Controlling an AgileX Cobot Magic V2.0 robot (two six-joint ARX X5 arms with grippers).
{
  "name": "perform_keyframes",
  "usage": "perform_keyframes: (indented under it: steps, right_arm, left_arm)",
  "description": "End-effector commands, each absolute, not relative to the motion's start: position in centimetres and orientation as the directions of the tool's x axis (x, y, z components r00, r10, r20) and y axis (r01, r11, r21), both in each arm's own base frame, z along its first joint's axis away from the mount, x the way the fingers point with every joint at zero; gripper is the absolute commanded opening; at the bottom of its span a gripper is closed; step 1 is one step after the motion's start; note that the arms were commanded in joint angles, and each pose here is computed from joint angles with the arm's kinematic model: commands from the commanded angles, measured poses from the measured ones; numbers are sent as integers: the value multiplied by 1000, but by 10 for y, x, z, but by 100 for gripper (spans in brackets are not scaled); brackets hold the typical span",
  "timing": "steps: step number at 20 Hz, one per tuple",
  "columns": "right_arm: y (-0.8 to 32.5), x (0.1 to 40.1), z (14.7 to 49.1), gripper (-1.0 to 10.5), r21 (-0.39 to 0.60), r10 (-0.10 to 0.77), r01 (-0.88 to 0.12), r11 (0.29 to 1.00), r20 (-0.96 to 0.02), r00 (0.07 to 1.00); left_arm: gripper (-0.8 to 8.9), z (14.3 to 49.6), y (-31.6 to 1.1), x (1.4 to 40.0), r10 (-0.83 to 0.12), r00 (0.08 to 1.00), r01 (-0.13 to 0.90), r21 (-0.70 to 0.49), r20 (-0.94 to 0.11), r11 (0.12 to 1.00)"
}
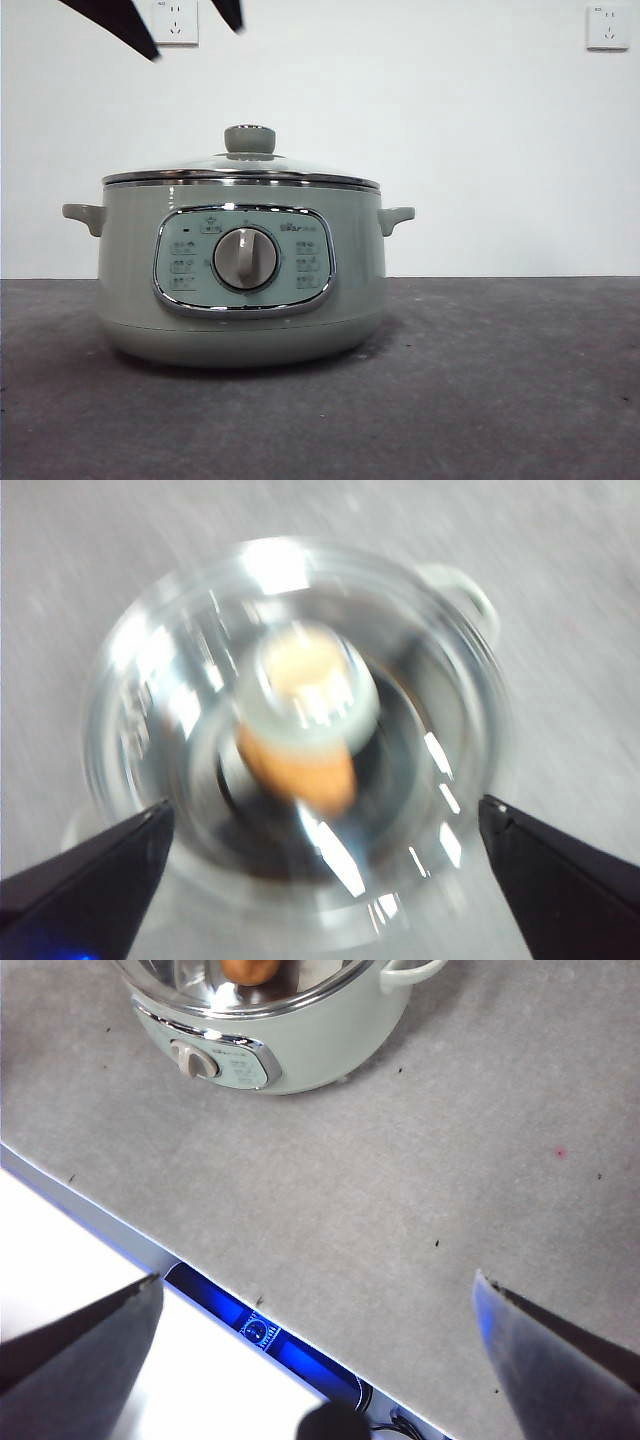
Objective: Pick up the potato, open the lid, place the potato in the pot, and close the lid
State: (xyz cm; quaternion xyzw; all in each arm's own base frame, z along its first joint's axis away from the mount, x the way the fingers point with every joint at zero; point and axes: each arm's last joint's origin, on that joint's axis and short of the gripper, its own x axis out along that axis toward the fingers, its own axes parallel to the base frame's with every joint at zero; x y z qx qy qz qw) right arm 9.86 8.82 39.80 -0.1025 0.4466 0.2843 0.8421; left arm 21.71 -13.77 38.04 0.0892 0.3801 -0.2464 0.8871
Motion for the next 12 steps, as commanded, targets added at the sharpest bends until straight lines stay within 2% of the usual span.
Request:
perform_keyframes:
  steps: [1, 6, 7, 8, 9, 10, 12]
  right_arm:
    - [91, 102, 394, 724, 80, 369, -561, 824, -827, 424]
    - [101, 113, 388, 709, 74, 343, -558, 827, -852, 396]
    - [103, 114, 386, 431, 68, 336, -566, 822, -860, 383]
    - [104, 115, 385, -74, 53, 333, -592, 804, -865, 376]
    - [104, 116, 385, 36, 38, 330, -599, 800, -862, 386]
    - [104, 116, 386, -6, 35, 331, -602, 798, -859, 390]
    - [105, 116, 386, 0, 43, 334, -597, 801, -859, 388]
  left_arm:
    - [566, 387, -124, 196, -366, 559, 528, -21, -744, 849]
    - [565, 396, -105, 166, -344, 529, 541, -3, -775, 841]
    - [478, 397, -104, 163, -344, 529, 549, 4, -775, 836]
    - [169, 398, -102, 161, -345, 530, 566, 20, -775, 824]
    - [15, 398, -102, 160, -346, 532, 578, 33, -773, 815]
    - [-21, 399, -101, 158, -349, 534, 579, 33, -770, 814]
    - [-8, 399, -100, 156, -348, 528, 578, 27, -775, 816]
